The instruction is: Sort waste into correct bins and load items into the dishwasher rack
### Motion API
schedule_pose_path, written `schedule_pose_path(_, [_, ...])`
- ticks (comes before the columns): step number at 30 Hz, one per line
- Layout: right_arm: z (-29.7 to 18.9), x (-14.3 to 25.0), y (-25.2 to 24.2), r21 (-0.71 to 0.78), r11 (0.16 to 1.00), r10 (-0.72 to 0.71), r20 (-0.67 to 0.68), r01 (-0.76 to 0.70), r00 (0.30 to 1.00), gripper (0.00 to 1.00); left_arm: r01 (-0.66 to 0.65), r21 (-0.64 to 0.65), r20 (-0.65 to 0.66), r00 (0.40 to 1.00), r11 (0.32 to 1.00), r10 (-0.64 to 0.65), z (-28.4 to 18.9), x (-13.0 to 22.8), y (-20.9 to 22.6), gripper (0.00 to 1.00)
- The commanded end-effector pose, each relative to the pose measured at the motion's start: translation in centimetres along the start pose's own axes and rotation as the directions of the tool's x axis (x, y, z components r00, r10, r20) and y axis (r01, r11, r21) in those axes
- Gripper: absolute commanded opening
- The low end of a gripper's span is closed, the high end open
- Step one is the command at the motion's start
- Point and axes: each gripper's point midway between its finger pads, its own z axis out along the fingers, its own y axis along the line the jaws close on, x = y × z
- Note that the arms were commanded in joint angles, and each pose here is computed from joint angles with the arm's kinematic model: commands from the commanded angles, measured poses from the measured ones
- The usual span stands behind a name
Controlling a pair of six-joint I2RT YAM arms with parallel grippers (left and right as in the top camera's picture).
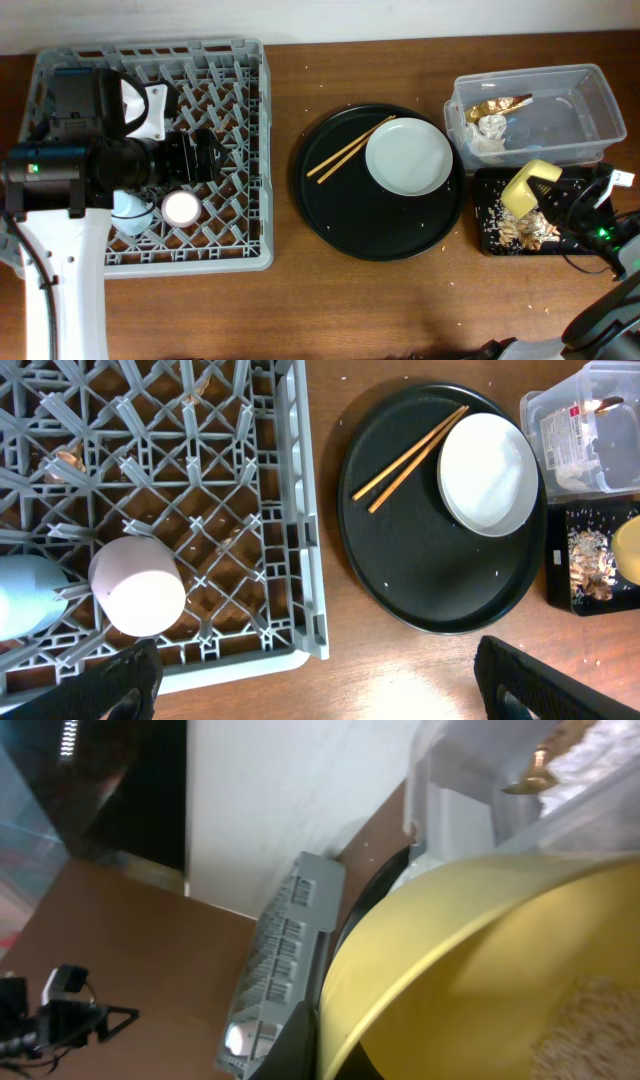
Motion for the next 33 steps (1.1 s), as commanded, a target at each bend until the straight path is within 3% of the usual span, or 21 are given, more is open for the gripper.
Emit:
schedule_pose_path(1, [0.2, -0.2, 0.1, 0.003, 0.999, 0.042, -0.005, -0.042, 0.999, 0.04, -0.025, 0.016, 0.023, 0.999, 1.0, 0.025, -0.6, -0.3, -0.5, 0.99])
schedule_pose_path(2, [0.0, -0.3, -1.6, 0.1, 0.983, 0.152, 0.005, -0.151, 0.988, 0.04, -0.025, 0.016, 0.023, 0.999, 1.0, 0.025, -0.6, -0.3, -0.5, 0.99])
schedule_pose_path(4, [0.4, -0.4, 1.6, -0.075, 0.99, 0.117, -0.013, -0.117, 0.993, 0.04, -0.025, 0.016, 0.023, 0.999, 1.0, 0.025, -0.6, -0.3, -0.5, 0.99])
schedule_pose_path(6, [0.5, -0.1, -1.8, 0.125, 0.979, 0.162, -0.008, -0.16, 0.987, 0.04, -0.025, 0.016, 0.023, 0.999, 1.0, 0.025, -0.6, -0.3, -0.5, 0.99])
schedule_pose_path(7, [0.5, 0.0, -1.8, 0.131, 0.967, 0.221, -0.002, -0.219, 0.975, 0.04, -0.025, 0.016, 0.023, 0.999, 1.0, 0.025, -0.6, -0.3, -0.5, 0.99])
schedule_pose_path(8, [1.0, 0.0, 0.0, 0.027, 0.984, 0.179, -0.026, -0.178, 0.984, 0.04, -0.025, 0.016, 0.023, 0.999, 1.0, 0.025, -0.6, -0.3, -0.5, 0.99])
schedule_pose_path(9, [1.3, 0.1, 0.2, 0.021, 0.989, 0.145, -0.036, -0.145, 0.989, 0.04, -0.025, 0.016, 0.023, 0.999, 1.0, 0.025, -0.6, -0.3, -0.5, 0.99])
schedule_pose_path(10, [1.1, 0.3, -2.6, 0.187, 0.956, 0.234, -0.012, -0.228, 0.972, 0.04, -0.025, 0.016, 0.023, 0.999, 1.0, 0.025, -0.6, -0.3, -0.5, 0.99])
schedule_pose_path(11, [1.0, 0.5, -3.0, 0.212, 0.929, 0.308, 0.004, -0.302, 0.951, 0.04, -0.025, 0.016, 0.023, 0.999, 1.0, 0.025, -0.6, -0.3, -0.5, 0.99])
schedule_pose_path(13, [1.9, 0.4, 1.7, -0.056, 0.984, 0.166, -0.066, -0.17, 0.984, 0.04, -0.025, 0.016, 0.023, 0.999, 1.0, 0.025, -0.6, -0.3, -0.5, 0.99])
schedule_pose_path(14, [2.3, 0.8, 0.2, 0.037, 0.987, 0.158, -0.073, -0.155, 0.985, 0.04, -0.025, 0.016, 0.023, 0.999, 1.0, 0.025, -0.6, -0.3, -0.5, 0.99])
schedule_pose_path(15, [1.8, 1.2, -3.6, 0.26, 0.929, 0.278, -0.026, -0.262, 0.96, 0.04, -0.025, 0.016, 0.023, 0.999, 1.0, 0.025, -0.6, -0.3, -0.5, 0.99])
schedule_pose_path(16, [2.0, 1.4, -3.0, 0.233, 0.929, 0.304, -0.036, -0.288, 0.952, 0.04, -0.025, 0.016, 0.023, 0.999, 1.0, 0.025, -0.6, -0.3, -0.5, 0.99])
schedule_pose_path(18, [3.5, 2.3, 1.2, 0.045, 0.977, 0.213, -0.13, -0.209, 0.968, 0.04, -0.025, 0.016, 0.023, 0.999, 1.0, 0.025, -0.6, -0.3, -0.5, 0.99])
schedule_pose_path(20, [4.7, 3.3, 3.0, 0.056, 0.982, 0.19, -0.186, -0.182, 0.964, 0.04, -0.025, 0.016, 0.023, 0.999, 1.0, 0.025, -0.6, -0.3, -0.5, 0.99])
schedule_pose_path(22, [6.5, 4.9, 5.7, 0.076, 0.994, 0.099, -0.271, -0.082, 0.958, 0.04, -0.025, 0.016, 0.023, 0.999, 1.0, 0.025, -0.6, -0.3, -0.5, 0.99])
schedule_pose_path(24, [8.8, 7.9, 7.6, 0.205, 0.972, -0.021, -0.405, 0.113, 0.914, 0.04, -0.025, 0.016, 0.023, 0.999, 1.0, 0.025, -0.6, -0.3, -0.5, 0.99])
schedule_pose_path(27, [12.0, 13.5, 8.3, 0.358, 0.84, -0.137, -0.588, 0.408, 0.797, 0.04, -0.025, 0.016, 0.023, 0.999, 1.0, 0.025, -0.6, -0.3, -0.5, 0.99])
schedule_pose_path(30, [14.6, 18.9, 7.5, 0.326, 0.667, -0.264, -0.737, 0.67, 0.622, 0.04, -0.025, 0.016, 0.023, 0.999, 1.0, 0.025, -0.6, -0.3, -0.5, 0.99])
schedule_pose_path(33, [16.4, 22.5, 6.0, 0.27, 0.522, -0.321, -0.817, 0.809, 0.48, 0.04, -0.025, 0.016, 0.023, 0.999, 1.0, 0.025, -0.6, -0.3, -0.5, 0.99])
